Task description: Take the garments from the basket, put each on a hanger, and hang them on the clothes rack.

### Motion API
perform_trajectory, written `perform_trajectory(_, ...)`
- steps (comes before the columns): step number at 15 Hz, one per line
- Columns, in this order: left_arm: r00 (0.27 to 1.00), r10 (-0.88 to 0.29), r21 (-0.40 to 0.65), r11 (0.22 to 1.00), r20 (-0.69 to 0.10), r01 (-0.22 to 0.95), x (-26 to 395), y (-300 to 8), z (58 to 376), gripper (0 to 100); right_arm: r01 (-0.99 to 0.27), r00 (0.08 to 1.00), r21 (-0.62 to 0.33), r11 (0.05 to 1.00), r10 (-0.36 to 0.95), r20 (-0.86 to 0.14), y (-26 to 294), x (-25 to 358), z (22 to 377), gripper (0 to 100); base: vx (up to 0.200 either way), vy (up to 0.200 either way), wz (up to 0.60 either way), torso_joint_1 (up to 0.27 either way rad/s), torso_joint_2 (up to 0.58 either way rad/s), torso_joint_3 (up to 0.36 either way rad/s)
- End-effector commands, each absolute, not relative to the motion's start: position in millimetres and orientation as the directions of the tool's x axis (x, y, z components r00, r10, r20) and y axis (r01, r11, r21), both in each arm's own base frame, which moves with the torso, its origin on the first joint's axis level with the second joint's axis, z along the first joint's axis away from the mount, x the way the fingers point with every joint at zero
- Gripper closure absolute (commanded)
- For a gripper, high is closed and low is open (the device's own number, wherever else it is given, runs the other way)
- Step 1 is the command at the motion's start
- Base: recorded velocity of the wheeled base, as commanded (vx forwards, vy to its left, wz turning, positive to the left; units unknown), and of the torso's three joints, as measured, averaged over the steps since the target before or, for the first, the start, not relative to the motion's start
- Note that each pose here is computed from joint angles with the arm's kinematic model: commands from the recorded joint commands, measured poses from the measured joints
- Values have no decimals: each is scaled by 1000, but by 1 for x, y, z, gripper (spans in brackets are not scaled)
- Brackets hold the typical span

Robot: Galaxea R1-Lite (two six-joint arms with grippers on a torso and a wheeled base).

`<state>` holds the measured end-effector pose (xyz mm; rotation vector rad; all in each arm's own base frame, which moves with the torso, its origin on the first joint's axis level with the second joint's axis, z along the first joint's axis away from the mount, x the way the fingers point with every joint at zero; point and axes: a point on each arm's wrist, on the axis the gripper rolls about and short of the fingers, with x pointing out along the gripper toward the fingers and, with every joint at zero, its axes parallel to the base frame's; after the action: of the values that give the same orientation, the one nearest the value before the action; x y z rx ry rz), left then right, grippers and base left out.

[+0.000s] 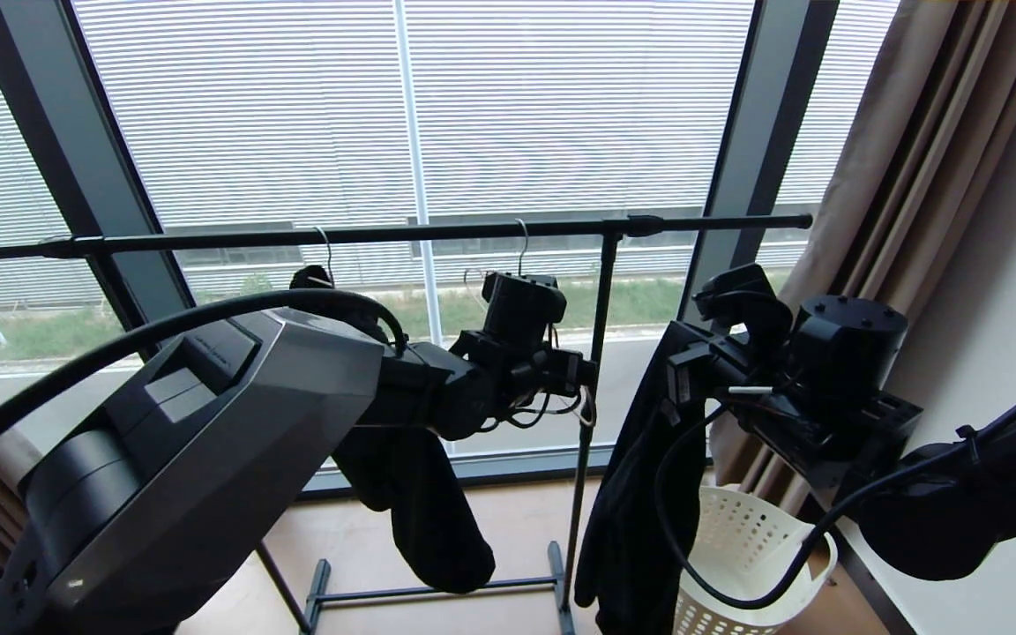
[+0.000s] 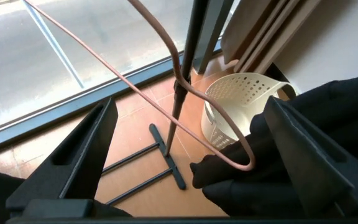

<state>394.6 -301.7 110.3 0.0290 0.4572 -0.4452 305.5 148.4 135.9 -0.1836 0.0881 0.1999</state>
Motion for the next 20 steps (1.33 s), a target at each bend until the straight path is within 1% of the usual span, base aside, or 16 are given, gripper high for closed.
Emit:
perform_trajectory(1, 801, -396, -66, 909, -450, 412, 399, -300, 100, 0, -207, 976, -174, 963, 189, -112, 149, 306, 133, 100, 0, 0, 0, 0, 0, 0)
perform_trajectory(5, 811, -359, -57, 924, -463, 377, 402, -290, 97, 0, -209, 974, -176, 962, 190, -119, 150, 307, 131, 100, 0, 0, 0, 0, 0, 0)
perform_trajectory(6, 823, -310, -35, 942, -476, 335, 404, -282, 93, 0, -208, 974, -177, 962, 189, -122, 150, 307, 130, 100, 0, 0, 0, 0, 0, 0)
perform_trajectory(7, 836, -300, -34, 946, -460, 321, 401, -278, 103, 0, -210, 974, -177, 962, 190, -122, 150, 308, 129, 100, 0, 0, 0, 0, 0, 0)
perform_trajectory(10, 847, -306, -40, 946, -434, 321, 397, -275, 120, 0, -209, 974, -178, 962, 188, -125, 150, 308, 129, 100, 0, 0, 0, 0, 0, 0)
perform_trajectory(13, 854, -309, -40, 946, -419, 323, 401, -276, 123, 0, -212, 972, -181, 960, 189, -137, 151, 309, 124, 100, 0, 0, 0, 0, 0, 0)
perform_trajectory(15, 857, -304, -36, 947, -415, 318, 408, -276, 119, 0, -213, 972, -182, 960, 189, -143, 152, 310, 122, 100, 0, 0, 0, 0, 0, 0)
perform_trajectory(17, 868, -298, -12, 947, -398, 320, 414, -273, 123, 0, -211, 972, -182, 960, 187, -140, 151, 311, 122, 100, 0, 0, 0, 0, 0, 0)
perform_trajectory(20, 865, -294, 11, 945, -407, 327, 416, -274, 116, 0, -211, 972, -182, 960, 187, -140, 152, 311, 122, 100, 0, 0, 0, 0, 0, 0)
